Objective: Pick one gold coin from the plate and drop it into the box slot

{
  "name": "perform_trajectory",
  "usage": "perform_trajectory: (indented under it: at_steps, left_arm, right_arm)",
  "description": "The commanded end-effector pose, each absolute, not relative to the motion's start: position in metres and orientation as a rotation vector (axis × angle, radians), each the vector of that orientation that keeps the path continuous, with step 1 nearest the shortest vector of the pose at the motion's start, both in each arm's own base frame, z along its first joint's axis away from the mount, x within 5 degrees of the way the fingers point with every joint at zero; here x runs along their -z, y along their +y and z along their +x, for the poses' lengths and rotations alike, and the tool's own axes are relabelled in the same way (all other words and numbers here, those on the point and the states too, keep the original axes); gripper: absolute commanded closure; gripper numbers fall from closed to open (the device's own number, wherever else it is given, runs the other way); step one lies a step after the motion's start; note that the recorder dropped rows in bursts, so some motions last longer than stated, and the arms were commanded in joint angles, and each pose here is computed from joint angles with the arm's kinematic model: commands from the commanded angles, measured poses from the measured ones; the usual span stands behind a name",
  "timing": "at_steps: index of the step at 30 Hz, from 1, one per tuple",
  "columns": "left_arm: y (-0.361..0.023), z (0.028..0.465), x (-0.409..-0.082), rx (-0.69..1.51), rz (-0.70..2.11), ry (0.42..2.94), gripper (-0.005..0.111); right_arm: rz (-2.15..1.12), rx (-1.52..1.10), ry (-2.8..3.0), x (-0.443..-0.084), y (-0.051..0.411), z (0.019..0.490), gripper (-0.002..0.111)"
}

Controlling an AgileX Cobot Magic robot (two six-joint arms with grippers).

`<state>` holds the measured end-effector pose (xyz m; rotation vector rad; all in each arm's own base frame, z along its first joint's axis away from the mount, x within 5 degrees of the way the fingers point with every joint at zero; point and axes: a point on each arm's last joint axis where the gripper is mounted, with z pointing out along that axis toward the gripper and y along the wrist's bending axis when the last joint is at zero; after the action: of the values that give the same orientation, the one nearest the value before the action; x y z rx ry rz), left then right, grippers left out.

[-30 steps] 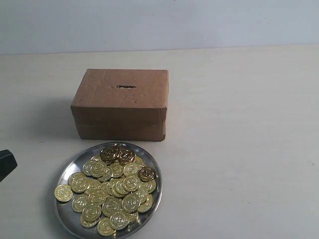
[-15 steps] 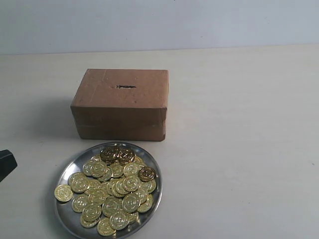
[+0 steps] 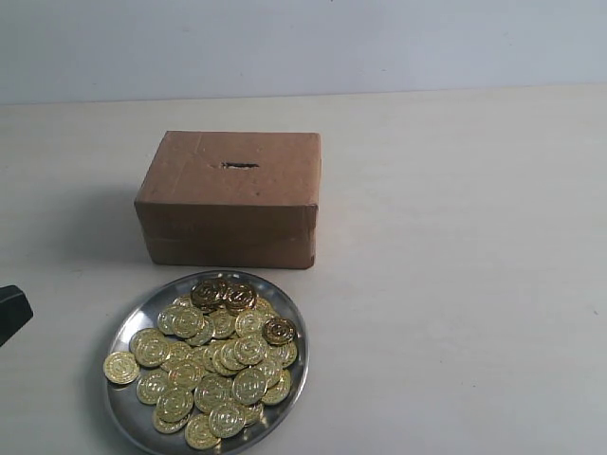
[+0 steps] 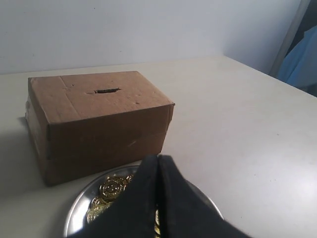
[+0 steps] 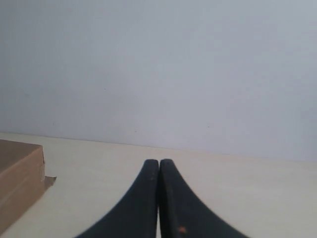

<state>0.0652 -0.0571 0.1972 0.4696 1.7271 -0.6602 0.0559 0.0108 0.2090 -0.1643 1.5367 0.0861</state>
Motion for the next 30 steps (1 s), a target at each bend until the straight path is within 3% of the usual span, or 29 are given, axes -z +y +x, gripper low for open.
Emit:
perform_trajectory:
  at_steps: [1,6,30]
  left_arm:
    - [-0.057,0.065,-0.197,0.659,0.477,1.722,0.107]
    - [-0.057,0.065,-0.197,0.659,0.477,1.722,0.107]
    - [-0.057,0.065,-0.197,0.659,0.477,1.722,0.107]
  right_arm:
    - [-0.141,-0.096,1.621,-0.2,0.01,0.056,0.108]
    - [-0.11,-0.097,1.775,-0.187,0.008,0.054,0.108]
    - [0.006,-0.092,1.797,-0.185,0.004,0.054,0.108]
